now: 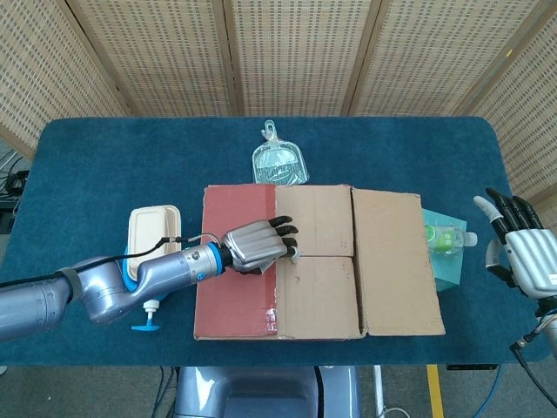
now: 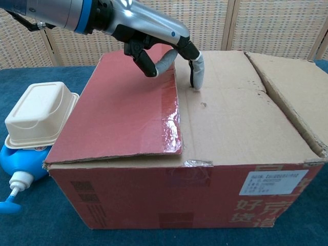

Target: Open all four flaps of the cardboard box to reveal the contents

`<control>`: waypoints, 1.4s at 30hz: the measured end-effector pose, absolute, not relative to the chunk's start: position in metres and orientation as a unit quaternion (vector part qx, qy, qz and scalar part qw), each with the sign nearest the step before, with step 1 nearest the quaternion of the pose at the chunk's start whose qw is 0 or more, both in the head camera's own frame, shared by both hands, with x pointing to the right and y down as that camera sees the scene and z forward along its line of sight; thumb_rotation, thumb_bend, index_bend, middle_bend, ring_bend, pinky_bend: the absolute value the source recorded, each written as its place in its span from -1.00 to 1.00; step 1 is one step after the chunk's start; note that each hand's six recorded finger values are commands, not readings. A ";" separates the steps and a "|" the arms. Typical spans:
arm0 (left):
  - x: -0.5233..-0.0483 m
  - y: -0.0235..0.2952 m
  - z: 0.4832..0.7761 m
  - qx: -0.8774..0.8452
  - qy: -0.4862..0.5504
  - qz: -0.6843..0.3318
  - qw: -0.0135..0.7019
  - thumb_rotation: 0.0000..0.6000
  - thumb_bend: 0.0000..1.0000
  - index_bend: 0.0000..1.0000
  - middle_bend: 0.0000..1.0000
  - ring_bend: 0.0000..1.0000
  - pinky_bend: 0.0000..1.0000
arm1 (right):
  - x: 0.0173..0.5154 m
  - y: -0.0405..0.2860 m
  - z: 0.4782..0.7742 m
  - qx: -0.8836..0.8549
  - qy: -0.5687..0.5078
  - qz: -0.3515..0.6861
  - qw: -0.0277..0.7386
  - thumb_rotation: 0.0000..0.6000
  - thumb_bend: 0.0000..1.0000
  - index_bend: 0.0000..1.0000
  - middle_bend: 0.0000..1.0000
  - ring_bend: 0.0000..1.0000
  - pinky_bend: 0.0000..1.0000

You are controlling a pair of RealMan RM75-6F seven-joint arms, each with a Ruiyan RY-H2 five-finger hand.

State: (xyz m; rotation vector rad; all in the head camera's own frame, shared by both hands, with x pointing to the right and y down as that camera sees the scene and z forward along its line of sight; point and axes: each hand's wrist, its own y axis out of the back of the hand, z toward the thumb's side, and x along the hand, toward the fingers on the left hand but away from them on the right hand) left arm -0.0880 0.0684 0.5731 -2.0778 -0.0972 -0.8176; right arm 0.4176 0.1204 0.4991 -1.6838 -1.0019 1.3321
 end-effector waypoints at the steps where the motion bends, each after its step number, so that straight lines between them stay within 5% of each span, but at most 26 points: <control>1: -0.089 0.068 0.573 -0.835 -0.038 -0.330 0.438 1.00 1.00 -0.37 -0.38 -0.77 -1.00 | 0.417 0.120 0.499 -0.659 -0.392 0.521 0.376 1.00 0.76 -1.00 -1.00 -1.00 -1.00; 17: -0.105 0.053 0.559 -0.828 -0.001 -0.341 0.445 1.00 1.00 -0.31 -0.22 -0.62 -1.00 | 0.415 0.117 0.505 -0.664 -0.391 0.518 0.372 1.00 0.76 -1.00 -1.00 -1.00 -1.00; 42: -0.170 0.023 0.493 -0.803 0.081 -0.355 0.472 1.00 1.00 -0.31 -0.20 -0.60 -1.00 | 0.403 0.111 0.504 -0.670 -0.382 0.512 0.377 1.00 0.76 -1.00 -1.00 -1.00 -1.00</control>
